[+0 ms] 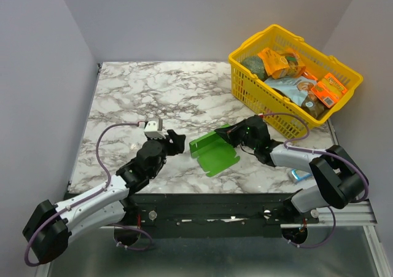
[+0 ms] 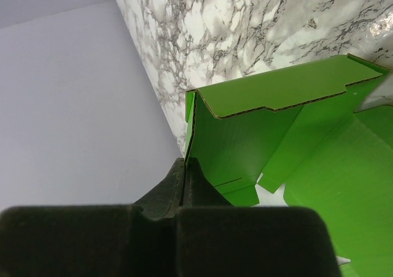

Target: Fold the paper box

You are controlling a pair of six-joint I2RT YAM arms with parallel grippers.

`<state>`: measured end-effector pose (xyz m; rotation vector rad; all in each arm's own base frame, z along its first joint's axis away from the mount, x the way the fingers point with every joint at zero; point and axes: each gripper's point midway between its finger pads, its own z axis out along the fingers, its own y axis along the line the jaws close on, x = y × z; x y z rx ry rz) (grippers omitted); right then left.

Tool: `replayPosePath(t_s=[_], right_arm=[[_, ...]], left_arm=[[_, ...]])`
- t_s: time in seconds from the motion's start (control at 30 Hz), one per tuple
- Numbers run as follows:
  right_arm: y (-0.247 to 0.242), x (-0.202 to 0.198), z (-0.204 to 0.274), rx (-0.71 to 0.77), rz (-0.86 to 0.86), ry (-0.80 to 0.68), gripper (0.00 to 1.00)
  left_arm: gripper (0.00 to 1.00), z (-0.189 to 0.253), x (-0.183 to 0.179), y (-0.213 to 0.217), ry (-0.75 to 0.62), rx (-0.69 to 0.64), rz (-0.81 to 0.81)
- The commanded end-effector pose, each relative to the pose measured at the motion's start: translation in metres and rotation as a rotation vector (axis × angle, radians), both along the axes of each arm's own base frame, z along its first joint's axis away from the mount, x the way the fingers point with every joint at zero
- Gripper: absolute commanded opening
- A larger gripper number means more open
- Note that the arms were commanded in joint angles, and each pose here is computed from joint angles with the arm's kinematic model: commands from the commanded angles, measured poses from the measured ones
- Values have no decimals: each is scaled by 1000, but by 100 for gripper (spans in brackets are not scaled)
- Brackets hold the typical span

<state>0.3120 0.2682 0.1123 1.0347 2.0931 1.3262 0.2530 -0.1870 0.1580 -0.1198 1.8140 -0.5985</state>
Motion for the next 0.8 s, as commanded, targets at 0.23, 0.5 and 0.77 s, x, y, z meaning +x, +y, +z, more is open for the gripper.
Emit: replayPosePath(t_s=[0.23, 0.5, 0.77], right_arm=[[1, -2, -8, 19, 12, 22, 0], [1, -2, -9, 22, 10, 25, 0], [2, -3, -12, 23, 15, 37, 0]], left_arm=[[70, -9, 10, -35, 15, 137, -191], [68, -29, 8, -37, 86, 169, -202], [67, -36, 8, -44, 112, 189, -231]])
